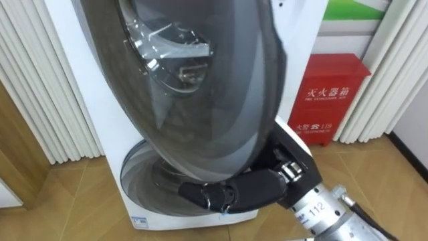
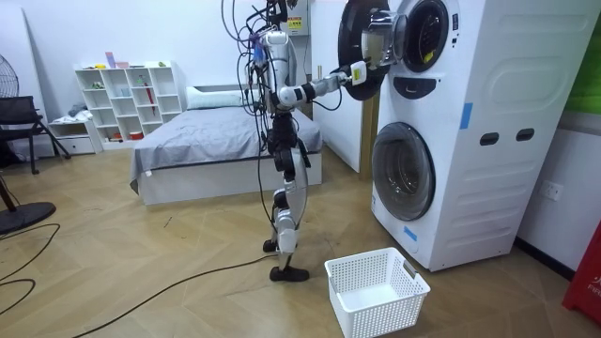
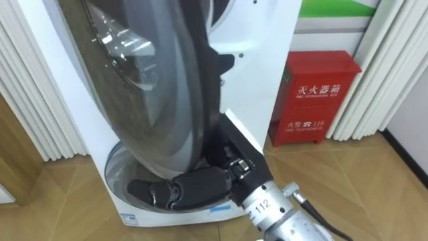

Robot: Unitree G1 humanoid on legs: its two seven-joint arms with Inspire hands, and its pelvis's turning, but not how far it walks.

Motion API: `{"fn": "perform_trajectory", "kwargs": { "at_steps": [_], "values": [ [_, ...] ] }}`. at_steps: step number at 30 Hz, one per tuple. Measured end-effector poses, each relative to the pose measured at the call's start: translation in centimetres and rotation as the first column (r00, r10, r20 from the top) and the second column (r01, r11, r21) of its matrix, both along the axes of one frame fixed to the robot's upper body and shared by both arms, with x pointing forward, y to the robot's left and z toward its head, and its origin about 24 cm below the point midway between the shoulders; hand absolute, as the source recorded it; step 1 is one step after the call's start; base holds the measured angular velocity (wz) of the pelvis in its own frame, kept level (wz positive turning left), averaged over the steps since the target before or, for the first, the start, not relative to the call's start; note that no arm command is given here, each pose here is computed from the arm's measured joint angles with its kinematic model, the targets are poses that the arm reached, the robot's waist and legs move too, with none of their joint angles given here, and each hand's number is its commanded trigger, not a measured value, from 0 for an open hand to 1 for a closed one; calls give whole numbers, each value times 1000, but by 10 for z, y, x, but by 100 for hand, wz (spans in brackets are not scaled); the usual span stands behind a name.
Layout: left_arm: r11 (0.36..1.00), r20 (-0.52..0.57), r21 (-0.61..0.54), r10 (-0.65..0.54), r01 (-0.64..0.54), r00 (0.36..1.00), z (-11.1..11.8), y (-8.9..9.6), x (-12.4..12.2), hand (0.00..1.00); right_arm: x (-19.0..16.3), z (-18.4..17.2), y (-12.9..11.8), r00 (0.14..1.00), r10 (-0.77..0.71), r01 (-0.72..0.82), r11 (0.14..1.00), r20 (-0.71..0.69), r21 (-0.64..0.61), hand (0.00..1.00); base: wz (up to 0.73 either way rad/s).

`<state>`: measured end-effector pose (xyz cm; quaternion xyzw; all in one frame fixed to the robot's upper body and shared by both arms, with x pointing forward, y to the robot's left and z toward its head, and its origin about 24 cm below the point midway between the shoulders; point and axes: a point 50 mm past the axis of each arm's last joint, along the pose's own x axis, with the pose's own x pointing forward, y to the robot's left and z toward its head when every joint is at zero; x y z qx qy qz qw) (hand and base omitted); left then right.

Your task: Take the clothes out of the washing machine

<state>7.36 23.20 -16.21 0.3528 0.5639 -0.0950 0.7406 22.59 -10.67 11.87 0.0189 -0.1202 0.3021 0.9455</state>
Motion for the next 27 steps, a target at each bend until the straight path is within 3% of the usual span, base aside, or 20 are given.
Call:
{"fn": "perform_trajectory", "kwargs": {
  "at_steps": [16,27],
  "values": [
    [1000,-9,29,-3,3,1000,4,15,-2,0,1,1,1,1000,2,0,998,28,-57,0,-1],
    [999,-36,41,10,-8,999,3,18,-11,0,-5,-3,18,998,61,-61,998,0,-31,0,9]
  ]
}}
